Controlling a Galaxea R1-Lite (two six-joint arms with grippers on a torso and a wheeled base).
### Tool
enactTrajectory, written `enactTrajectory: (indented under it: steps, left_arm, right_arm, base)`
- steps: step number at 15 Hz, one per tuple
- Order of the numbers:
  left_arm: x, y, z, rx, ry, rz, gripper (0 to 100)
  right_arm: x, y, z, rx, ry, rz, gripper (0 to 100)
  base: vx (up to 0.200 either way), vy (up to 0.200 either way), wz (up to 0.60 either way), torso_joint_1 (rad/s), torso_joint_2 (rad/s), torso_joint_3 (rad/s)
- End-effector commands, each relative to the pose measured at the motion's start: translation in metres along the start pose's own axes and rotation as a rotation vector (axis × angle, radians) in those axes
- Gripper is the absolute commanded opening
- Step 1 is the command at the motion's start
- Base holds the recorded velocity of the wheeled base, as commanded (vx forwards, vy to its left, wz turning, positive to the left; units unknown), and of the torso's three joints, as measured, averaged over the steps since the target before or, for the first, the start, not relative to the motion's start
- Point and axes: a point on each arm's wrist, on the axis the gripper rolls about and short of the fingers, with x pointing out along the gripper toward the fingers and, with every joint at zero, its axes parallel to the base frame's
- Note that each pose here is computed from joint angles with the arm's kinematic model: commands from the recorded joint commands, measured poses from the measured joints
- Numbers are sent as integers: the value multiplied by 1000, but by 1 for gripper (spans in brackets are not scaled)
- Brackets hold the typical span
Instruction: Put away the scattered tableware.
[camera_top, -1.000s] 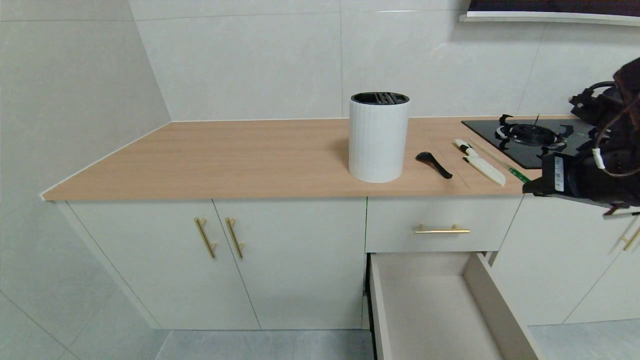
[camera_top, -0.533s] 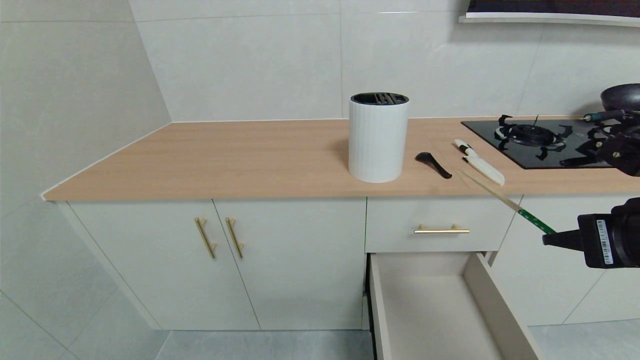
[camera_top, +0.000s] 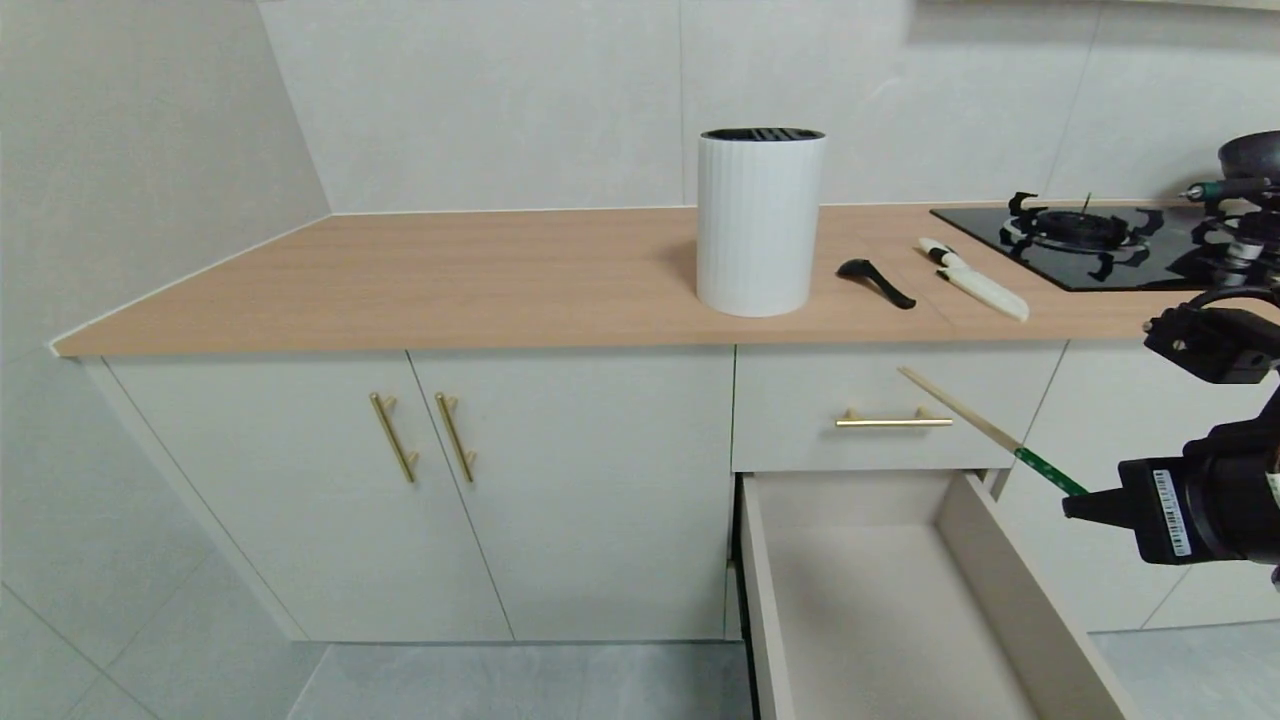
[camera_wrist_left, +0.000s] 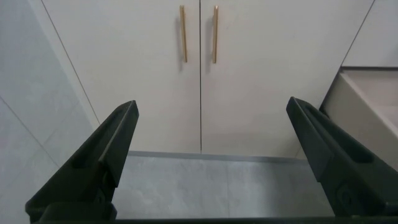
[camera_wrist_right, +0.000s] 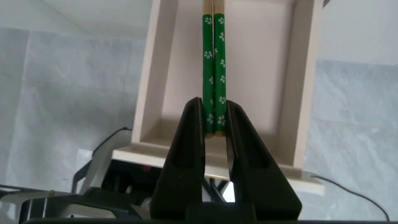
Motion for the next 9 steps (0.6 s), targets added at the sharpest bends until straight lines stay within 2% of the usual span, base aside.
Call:
enactTrajectory:
  steps: [1, 6, 9]
  left_arm:
    - [0, 0, 0, 0, 0, 0, 100]
    - [0, 0, 0, -2, 0, 0, 100]
    - [0, 0, 0, 0, -2, 0, 100]
  right_arm:
    - [7, 1, -1, -5, 23, -6, 0]
    - [12, 2, -1, -10, 39, -9, 0]
    - [25, 8, -6, -60, 82, -6, 0]
  base:
    - [0, 0, 0, -129, 461, 330]
    - [0, 0, 0, -89, 452, 352]
    - [0, 0, 0, -33, 385, 344]
